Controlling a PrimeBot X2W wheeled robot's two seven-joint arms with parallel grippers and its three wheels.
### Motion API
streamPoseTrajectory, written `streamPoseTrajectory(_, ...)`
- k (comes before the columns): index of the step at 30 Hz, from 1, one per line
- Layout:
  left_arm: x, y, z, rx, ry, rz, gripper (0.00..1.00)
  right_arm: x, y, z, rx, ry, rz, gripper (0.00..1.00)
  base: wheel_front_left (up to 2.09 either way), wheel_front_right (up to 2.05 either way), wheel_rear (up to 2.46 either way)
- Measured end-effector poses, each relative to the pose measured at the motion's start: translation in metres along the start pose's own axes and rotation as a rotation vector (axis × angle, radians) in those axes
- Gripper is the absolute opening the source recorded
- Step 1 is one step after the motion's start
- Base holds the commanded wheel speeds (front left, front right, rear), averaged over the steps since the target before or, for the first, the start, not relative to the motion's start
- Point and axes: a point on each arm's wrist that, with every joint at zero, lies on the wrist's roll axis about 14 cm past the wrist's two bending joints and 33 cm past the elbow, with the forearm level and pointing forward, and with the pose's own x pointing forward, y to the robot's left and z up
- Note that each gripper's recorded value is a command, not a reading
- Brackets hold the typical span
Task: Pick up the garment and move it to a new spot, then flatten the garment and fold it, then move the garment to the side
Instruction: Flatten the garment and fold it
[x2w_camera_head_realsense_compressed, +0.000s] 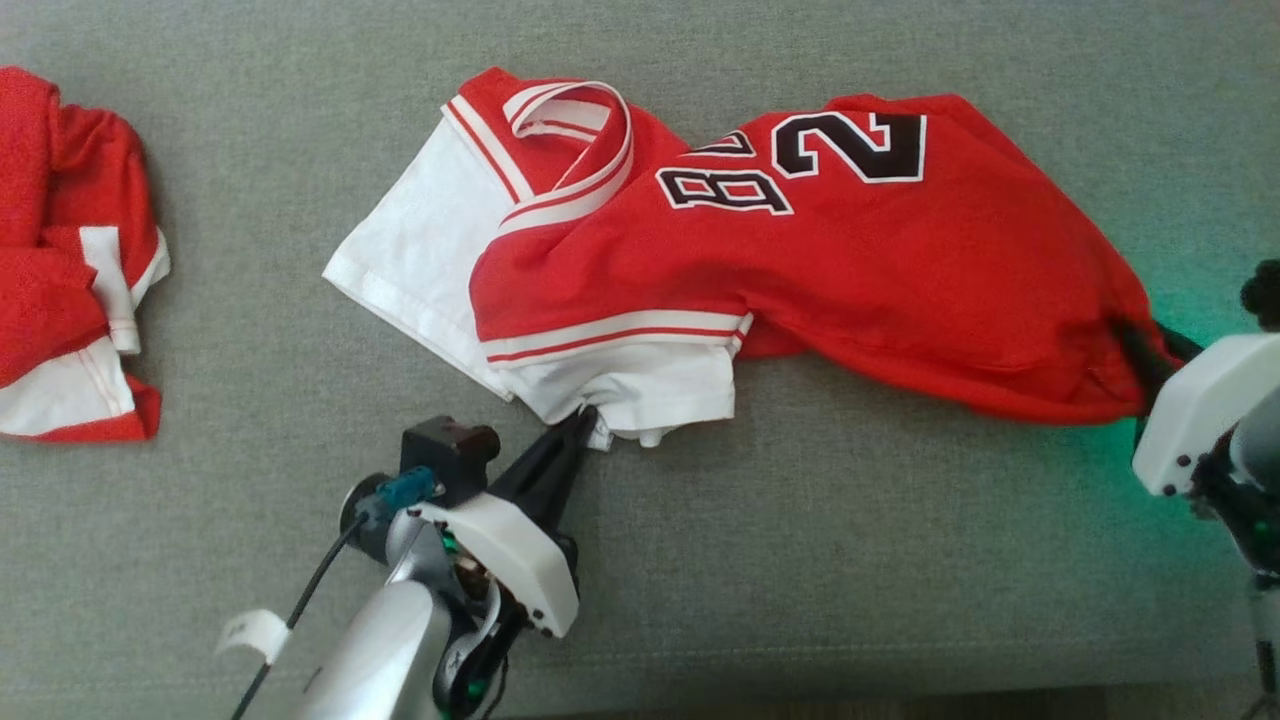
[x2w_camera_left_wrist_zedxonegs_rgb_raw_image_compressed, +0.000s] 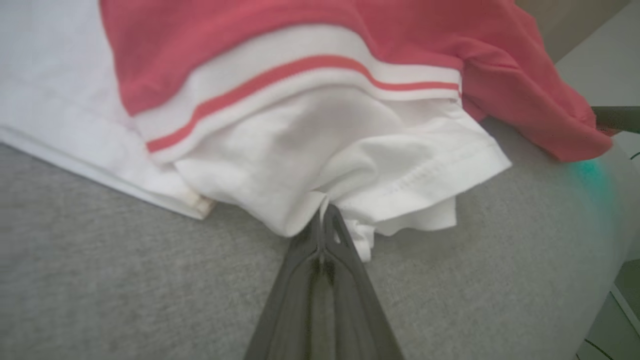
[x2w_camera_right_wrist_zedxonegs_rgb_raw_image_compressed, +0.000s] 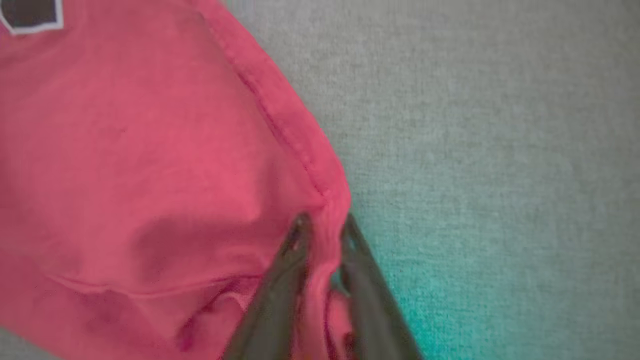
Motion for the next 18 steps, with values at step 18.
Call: streamPoseTrajectory(18, -0.064, 0.046, 0.158, 0.212, -0.583, 0.213, 0.0, -0.075, 0.01, 0.088, 0.173, -0.562, 0.047, 0.0, 0.0, 0.0, 0.0)
